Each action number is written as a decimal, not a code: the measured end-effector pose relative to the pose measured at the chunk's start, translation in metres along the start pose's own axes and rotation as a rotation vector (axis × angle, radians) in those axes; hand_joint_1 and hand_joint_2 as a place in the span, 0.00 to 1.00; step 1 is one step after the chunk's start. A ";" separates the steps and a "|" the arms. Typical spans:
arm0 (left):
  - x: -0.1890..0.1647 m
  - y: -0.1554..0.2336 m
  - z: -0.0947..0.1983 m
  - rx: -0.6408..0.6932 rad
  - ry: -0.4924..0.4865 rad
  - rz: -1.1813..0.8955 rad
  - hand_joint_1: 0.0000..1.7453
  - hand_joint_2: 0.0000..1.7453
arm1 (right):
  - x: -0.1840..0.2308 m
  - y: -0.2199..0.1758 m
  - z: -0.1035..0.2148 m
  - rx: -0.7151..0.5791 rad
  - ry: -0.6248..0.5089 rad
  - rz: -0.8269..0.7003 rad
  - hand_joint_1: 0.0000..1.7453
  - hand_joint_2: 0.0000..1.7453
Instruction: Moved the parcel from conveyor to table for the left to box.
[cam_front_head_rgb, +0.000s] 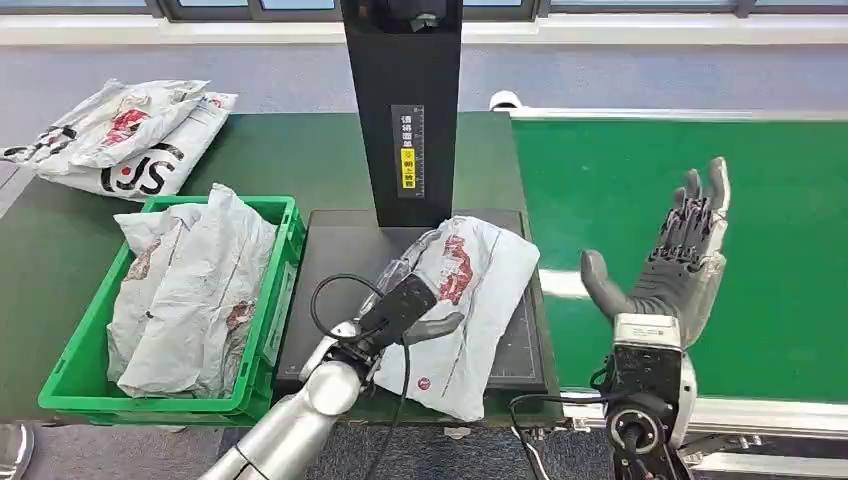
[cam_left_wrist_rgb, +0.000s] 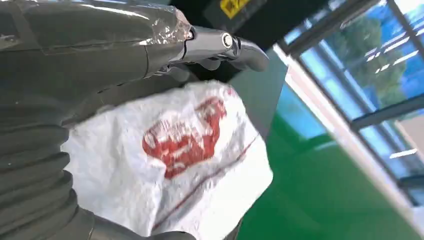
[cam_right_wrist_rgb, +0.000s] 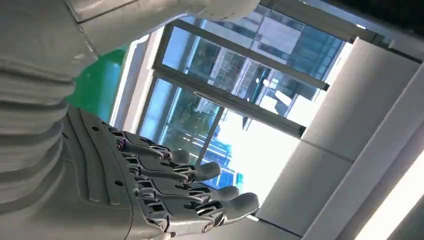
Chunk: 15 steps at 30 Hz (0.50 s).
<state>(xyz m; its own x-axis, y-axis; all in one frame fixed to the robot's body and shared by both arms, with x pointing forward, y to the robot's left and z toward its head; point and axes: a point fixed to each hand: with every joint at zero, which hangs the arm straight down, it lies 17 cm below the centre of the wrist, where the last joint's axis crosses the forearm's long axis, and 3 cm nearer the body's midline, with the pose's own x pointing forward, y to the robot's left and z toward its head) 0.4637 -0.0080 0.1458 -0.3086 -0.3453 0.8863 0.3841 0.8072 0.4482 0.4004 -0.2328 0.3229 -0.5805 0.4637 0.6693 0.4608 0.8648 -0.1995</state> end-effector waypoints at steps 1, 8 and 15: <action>0.000 -0.005 -0.002 -0.010 0.004 0.003 0.00 1.00 | 0.000 0.001 -0.001 -0.002 0.002 -0.004 0.00 1.00; 0.003 -0.038 -0.012 -0.089 0.022 0.013 0.00 1.00 | 0.001 0.008 -0.004 0.000 0.006 -0.018 0.00 1.00; -0.006 -0.057 -0.013 -0.138 0.056 -0.010 0.00 1.00 | 0.003 0.015 -0.007 0.003 0.009 -0.033 0.00 1.00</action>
<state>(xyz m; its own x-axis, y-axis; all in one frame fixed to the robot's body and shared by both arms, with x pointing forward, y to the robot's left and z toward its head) 0.4551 -0.0579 0.1169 -0.2655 -0.3821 0.8852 0.4988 0.7313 0.4652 0.4100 -0.2199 0.3266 -0.5894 0.4333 0.6818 0.4394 0.8802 -0.1795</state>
